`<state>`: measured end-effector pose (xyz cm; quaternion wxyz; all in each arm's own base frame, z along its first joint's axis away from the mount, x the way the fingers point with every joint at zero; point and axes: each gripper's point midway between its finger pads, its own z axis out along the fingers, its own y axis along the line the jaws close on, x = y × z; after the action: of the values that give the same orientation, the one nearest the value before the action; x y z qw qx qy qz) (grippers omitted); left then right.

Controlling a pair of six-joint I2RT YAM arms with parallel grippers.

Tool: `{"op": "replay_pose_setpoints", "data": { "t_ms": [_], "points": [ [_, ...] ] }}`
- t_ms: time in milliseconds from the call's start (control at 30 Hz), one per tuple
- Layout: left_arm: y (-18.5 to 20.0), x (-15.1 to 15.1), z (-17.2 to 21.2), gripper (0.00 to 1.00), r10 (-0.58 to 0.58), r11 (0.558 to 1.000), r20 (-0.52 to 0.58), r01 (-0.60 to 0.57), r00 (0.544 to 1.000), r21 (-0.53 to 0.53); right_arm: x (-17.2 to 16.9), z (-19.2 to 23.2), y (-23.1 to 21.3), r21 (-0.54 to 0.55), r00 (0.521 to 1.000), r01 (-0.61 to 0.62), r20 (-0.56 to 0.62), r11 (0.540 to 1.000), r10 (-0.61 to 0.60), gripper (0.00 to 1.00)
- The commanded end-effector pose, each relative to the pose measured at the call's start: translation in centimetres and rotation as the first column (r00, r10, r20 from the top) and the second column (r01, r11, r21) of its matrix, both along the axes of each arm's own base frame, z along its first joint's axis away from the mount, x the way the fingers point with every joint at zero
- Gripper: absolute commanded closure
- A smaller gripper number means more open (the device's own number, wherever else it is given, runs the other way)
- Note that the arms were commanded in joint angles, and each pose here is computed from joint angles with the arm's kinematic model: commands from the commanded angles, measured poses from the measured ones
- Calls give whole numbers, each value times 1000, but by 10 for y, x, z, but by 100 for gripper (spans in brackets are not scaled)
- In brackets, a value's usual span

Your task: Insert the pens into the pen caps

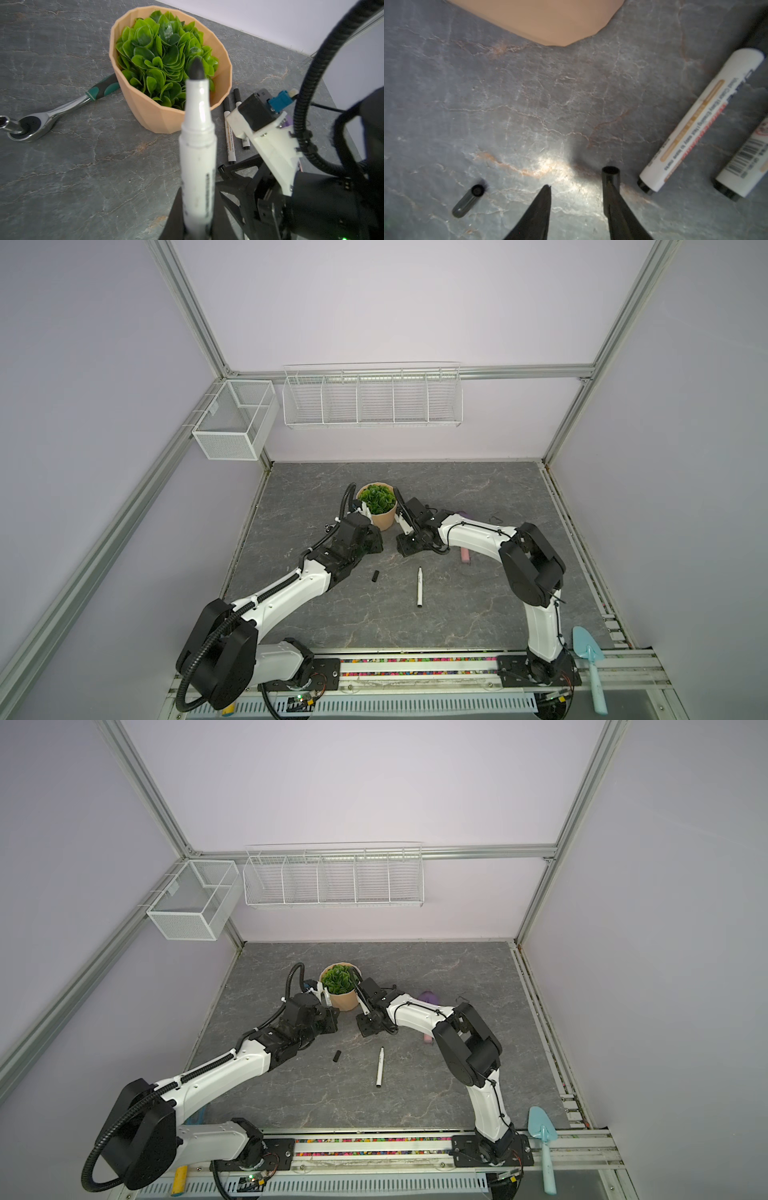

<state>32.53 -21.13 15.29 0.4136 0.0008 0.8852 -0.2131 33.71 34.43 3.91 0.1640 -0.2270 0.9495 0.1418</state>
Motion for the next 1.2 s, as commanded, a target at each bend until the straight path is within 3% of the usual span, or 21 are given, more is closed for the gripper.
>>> {"op": "replay_pose_setpoints", "data": {
  "t_ms": [0, 500, 867, 1167],
  "points": [
    [8, 0, 3, 100, 31, 1000, 11, -31, 999, 4, 4, 1, -6, -54, 999, -26, 25, 998, 28, 54],
    [4, 2, -3, 100, 29, 1000, -10, -29, 1000, -4, 9, -17, -9, -82, 999, -30, 16, 996, 31, 55],
    [-1, 5, -3, 100, 17, 1000, -21, -17, 1000, -11, 18, 16, -11, -35, 996, -25, 88, 999, 28, 55],
    [-5, 5, -3, 100, 4, 1000, -29, -5, 1000, -21, 36, 4, -30, -43, 998, 24, 56, 999, -22, 56]
  ]
}}
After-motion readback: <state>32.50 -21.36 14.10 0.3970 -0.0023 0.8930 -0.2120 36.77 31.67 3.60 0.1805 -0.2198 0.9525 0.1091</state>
